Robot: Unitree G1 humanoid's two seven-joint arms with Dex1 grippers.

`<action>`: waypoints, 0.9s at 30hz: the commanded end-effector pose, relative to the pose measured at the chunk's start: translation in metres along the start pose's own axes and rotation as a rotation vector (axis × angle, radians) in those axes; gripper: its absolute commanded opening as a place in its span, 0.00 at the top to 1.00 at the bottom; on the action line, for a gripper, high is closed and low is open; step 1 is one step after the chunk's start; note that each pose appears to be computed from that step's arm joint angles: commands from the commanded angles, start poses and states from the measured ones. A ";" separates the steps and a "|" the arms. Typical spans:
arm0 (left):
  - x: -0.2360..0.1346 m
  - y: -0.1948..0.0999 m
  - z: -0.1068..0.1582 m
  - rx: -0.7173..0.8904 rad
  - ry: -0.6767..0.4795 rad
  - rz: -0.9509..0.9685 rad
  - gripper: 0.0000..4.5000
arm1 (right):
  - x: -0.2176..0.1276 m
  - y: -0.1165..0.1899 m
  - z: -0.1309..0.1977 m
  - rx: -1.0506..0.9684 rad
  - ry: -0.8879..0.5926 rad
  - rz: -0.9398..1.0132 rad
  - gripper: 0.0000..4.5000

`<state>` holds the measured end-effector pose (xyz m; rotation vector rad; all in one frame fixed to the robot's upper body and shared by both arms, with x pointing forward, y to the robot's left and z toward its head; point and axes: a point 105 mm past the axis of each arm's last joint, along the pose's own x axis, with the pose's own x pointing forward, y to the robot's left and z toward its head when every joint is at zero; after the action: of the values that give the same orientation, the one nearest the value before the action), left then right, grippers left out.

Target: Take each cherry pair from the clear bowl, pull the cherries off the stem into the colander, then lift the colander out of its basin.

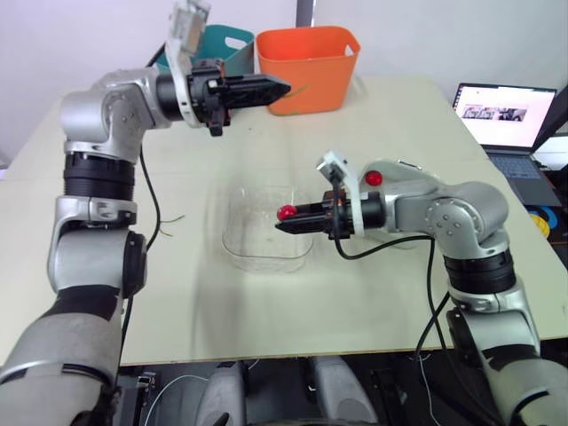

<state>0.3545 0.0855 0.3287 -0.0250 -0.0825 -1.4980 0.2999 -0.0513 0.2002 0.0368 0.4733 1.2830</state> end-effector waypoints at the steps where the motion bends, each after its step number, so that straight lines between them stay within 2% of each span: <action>1: -0.006 -0.002 -0.001 0.051 0.028 0.005 1.00 | -0.026 0.000 0.032 -0.078 -0.089 -0.054 0.76; 9: -0.016 0.005 -0.017 0.056 0.066 0.055 1.00 | -0.098 -0.027 0.050 -0.163 -0.094 -0.326 0.76; 12: -0.020 0.007 -0.037 0.094 0.149 0.065 1.00 | -0.130 -0.052 0.036 -0.171 -0.011 -0.493 0.76; 15: -0.022 0.008 -0.041 0.076 0.145 0.070 1.00 | -0.154 -0.078 0.012 -0.087 0.073 -0.633 0.76; 20: -0.022 0.008 -0.042 0.064 0.136 0.069 1.00 | -0.166 -0.086 -0.011 -0.075 0.147 -0.679 0.76; 26: -0.021 0.007 -0.043 0.059 0.138 0.062 1.00 | -0.162 -0.087 -0.020 -0.082 0.169 -0.670 0.76; 27: -0.021 0.007 -0.043 0.058 0.138 0.062 1.00 | -0.162 -0.088 -0.021 -0.081 0.175 -0.674 0.69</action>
<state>0.3660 0.1053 0.2706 0.0815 0.0336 -1.4180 0.3400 -0.2315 0.1971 -0.2465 0.5620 0.6492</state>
